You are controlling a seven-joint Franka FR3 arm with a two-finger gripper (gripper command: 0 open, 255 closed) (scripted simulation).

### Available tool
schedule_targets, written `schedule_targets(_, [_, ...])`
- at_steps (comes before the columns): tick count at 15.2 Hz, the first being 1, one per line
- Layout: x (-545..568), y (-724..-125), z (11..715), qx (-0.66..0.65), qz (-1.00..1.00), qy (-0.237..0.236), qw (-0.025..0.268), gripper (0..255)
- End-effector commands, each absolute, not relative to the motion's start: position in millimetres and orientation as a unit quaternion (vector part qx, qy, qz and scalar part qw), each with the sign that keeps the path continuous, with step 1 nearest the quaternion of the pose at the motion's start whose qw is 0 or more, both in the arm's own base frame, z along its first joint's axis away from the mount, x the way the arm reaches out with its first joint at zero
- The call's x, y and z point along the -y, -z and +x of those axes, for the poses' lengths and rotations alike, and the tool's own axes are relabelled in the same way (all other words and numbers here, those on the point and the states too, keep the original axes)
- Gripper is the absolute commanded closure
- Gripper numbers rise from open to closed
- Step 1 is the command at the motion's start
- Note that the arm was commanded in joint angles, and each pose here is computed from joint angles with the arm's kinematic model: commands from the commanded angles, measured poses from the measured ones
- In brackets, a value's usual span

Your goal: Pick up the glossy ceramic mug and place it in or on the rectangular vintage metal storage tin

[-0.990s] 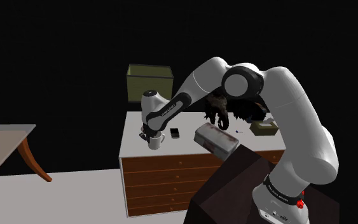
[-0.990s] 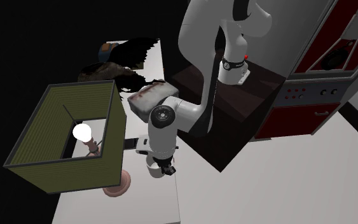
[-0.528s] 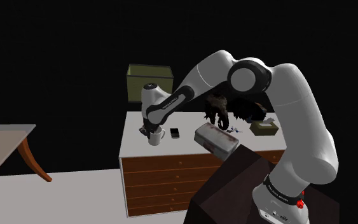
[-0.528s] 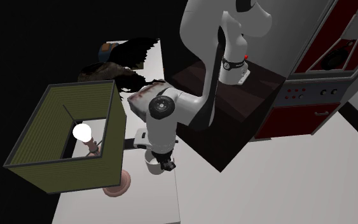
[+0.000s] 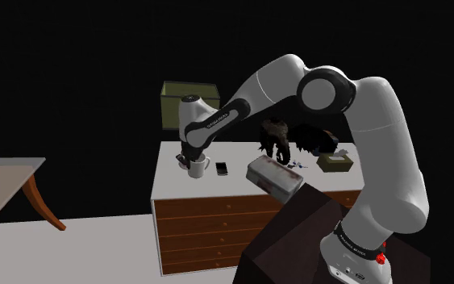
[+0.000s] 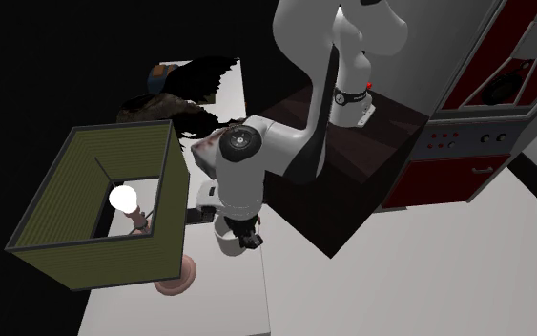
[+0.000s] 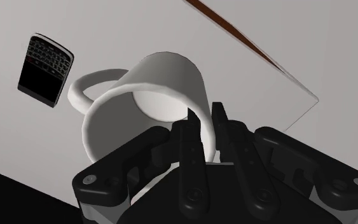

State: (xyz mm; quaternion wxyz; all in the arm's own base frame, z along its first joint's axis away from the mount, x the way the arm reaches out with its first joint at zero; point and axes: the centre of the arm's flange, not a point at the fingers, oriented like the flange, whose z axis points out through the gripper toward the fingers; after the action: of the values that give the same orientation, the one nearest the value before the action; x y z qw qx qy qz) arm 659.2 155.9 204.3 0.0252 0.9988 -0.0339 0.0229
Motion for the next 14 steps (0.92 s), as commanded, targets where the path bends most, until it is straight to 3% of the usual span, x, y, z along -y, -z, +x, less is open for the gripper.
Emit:
schedule_targets(1, [-156.2,-213.9,658.4,0.034,0.999,-0.023,0.025,255])
schedule_targets(14, [-156.2,-282.5,658.5,0.034,0.999,-0.023,0.025,255])
